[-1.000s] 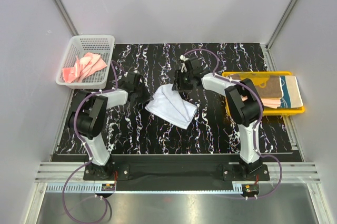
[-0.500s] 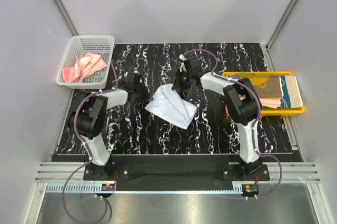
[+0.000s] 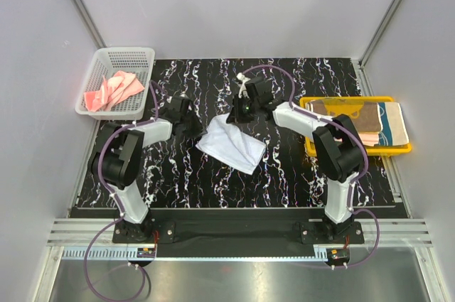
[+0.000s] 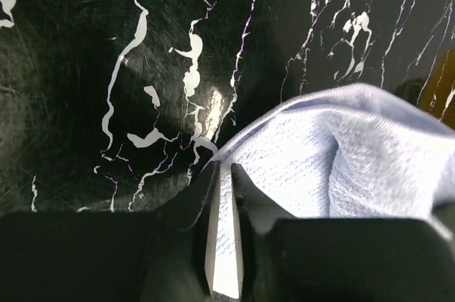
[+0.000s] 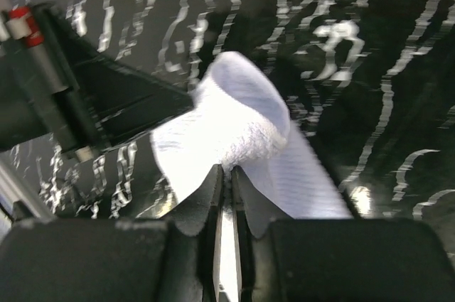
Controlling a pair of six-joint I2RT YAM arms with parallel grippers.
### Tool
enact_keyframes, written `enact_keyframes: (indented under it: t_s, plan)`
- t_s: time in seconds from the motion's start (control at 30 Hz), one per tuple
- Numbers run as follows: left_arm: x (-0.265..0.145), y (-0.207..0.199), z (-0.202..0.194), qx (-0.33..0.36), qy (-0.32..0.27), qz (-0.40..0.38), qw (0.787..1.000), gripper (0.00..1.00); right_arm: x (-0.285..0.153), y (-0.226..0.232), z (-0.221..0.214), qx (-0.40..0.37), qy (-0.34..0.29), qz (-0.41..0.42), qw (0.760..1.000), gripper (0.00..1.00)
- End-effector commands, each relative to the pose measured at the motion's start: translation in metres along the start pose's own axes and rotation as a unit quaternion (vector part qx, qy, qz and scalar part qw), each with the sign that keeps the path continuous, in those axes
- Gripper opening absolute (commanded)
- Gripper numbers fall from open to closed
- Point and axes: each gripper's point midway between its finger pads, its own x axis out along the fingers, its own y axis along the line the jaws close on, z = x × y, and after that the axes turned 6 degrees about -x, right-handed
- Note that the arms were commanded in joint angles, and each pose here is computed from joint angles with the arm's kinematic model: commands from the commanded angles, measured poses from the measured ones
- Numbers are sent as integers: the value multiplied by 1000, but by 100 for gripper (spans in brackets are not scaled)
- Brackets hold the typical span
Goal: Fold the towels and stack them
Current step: Fold the towel
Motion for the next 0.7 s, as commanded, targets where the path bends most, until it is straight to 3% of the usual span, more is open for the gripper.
enact_keyframes:
  t_s: [0.0, 0.23, 0.27, 0.3, 0.43, 0.57, 0.67]
  plan:
    - [-27, -33, 37, 1, -56, -33, 998, 19, -11, 36, 6, -29, -16, 22, 999, 14]
    - [-68, -18, 84, -32, -132, -7, 991, 33, 10, 60, -19, -36, 8, 35, 999, 18]
    - [-70, -18, 87, -33, -134, -11, 990, 34, 13, 64, -24, -37, 13, 39, 998, 20]
    - [-72, -18, 89, -32, -134, -13, 990, 36, 15, 66, -27, -38, 17, 41, 998, 28]
    - [-70, -28, 77, -7, -106, -34, 994, 39, 13, 78, -35, -49, 16, 49, 997, 44]
    - [-68, -28, 54, 12, -81, -45, 996, 43, -6, 63, -53, -40, 19, 12, 999, 44]
    - [-61, -31, 37, 38, -61, -45, 996, 45, -39, 50, -49, -18, -15, -40, 999, 45]
